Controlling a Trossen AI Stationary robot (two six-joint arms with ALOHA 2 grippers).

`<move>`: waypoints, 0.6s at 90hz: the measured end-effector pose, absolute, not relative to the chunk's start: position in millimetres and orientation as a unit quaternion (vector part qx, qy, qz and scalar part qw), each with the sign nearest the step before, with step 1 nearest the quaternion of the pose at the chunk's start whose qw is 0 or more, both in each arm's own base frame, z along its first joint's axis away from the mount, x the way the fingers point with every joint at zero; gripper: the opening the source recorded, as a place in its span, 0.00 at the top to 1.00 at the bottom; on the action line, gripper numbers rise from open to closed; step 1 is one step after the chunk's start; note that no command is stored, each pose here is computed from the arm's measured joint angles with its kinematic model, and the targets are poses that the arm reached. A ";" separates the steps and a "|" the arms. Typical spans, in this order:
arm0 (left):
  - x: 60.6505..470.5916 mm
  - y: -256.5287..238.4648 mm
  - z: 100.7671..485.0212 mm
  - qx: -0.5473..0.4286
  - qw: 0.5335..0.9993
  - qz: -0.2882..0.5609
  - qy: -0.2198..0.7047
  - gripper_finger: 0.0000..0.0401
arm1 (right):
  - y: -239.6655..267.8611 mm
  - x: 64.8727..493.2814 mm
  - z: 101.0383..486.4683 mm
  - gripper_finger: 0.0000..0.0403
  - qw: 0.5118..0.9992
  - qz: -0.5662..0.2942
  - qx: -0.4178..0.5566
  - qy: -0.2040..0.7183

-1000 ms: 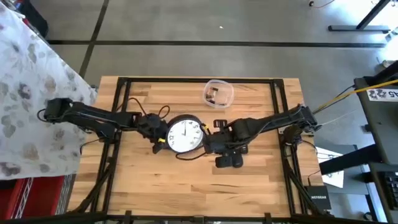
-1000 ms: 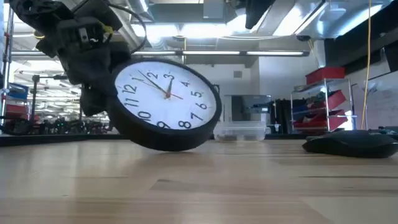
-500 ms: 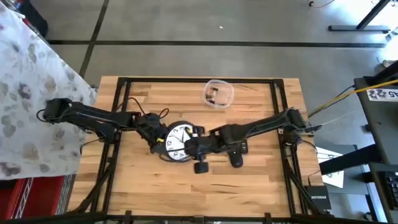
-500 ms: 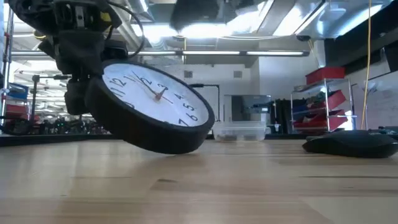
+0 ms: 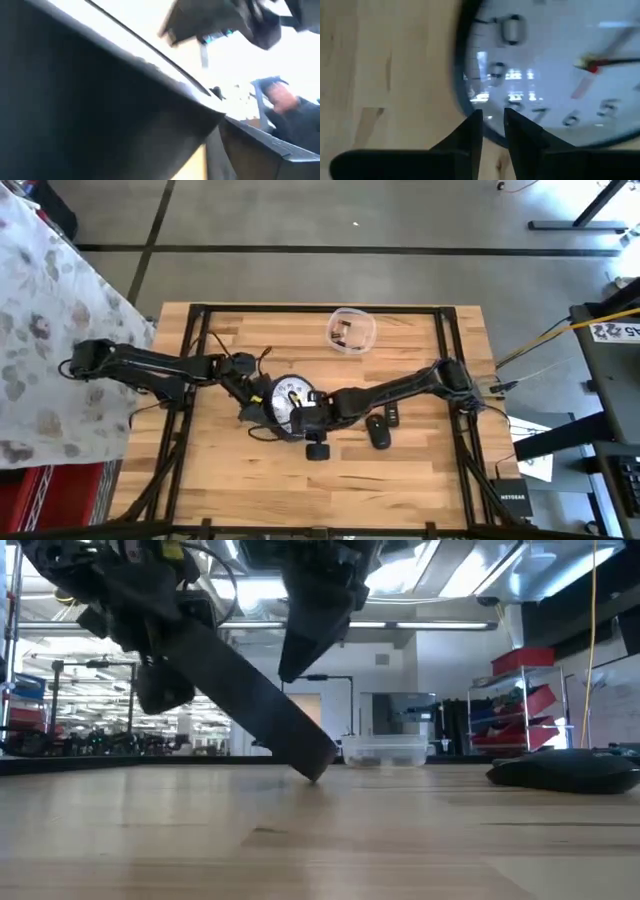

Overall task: Insert battery
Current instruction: Insert the black battery into the wall clock

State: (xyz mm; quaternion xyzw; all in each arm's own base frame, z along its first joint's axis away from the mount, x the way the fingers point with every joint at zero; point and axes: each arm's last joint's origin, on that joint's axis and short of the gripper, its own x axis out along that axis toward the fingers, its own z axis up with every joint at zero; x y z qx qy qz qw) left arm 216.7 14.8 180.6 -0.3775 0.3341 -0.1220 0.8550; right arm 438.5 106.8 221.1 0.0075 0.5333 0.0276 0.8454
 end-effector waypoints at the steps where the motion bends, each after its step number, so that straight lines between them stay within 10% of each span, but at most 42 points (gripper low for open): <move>1: 216.5 16.2 180.6 -0.377 0.856 -0.118 0.333 0.35 | 106.8 438.6 221.2 0.84 0.846 0.028 0.008 0.533; 39: 194.4 39.3 160.8 -0.407 0.816 -0.124 0.391 0.35 | 106.5 445.2 203.9 0.84 0.844 -0.007 -0.002 0.537; 54: 210.4 30.9 157.9 -0.355 0.873 -0.078 0.327 0.35 | 99.6 433.9 225.7 0.84 0.846 -0.060 -0.048 0.528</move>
